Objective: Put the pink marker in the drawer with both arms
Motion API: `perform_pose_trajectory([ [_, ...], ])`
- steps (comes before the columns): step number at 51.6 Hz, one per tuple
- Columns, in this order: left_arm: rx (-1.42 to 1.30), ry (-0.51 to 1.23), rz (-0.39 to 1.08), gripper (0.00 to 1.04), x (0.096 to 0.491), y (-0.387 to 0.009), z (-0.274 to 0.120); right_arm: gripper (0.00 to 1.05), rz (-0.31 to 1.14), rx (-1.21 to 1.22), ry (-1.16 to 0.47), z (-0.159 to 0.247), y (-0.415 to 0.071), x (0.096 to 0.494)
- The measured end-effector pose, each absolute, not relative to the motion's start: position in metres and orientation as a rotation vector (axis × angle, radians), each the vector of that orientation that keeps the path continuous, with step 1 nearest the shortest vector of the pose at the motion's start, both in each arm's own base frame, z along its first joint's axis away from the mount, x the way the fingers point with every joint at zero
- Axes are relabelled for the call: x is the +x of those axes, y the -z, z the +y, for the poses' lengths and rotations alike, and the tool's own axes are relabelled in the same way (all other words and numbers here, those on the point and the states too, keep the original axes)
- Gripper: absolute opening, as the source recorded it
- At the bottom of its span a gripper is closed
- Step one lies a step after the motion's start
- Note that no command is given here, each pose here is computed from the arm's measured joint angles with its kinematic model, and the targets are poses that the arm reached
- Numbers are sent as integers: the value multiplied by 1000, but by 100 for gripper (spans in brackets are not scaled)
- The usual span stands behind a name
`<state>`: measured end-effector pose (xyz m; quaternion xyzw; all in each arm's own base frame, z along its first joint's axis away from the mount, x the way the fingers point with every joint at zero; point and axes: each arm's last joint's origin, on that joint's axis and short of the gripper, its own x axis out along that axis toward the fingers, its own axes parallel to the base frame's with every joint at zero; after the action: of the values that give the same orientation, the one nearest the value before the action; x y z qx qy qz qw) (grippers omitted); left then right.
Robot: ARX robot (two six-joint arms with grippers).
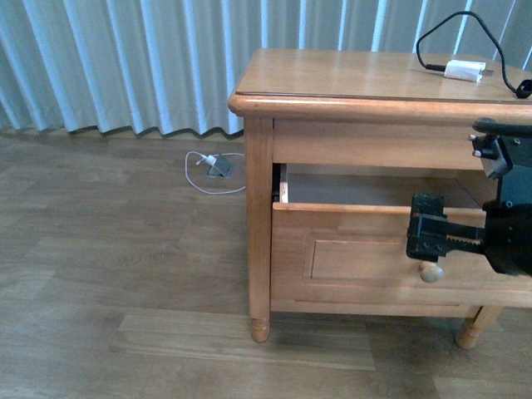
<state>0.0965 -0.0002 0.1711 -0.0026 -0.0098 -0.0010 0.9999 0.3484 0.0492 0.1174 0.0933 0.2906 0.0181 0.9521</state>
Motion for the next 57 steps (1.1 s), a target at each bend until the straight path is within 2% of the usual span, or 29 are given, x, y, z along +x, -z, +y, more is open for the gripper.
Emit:
perform_pose_trajectory([
  [16, -5, 2, -20, 99, 97, -171, 0, 96, 480, 193, -25, 58, -114, 396],
  [29, -5, 2, -20, 99, 97, -171, 0, 96, 450, 215, 3, 62, -108, 424],
  [57, -5, 2, -20, 99, 97, -171, 0, 96, 456, 179, 11, 60, -108, 434],
])
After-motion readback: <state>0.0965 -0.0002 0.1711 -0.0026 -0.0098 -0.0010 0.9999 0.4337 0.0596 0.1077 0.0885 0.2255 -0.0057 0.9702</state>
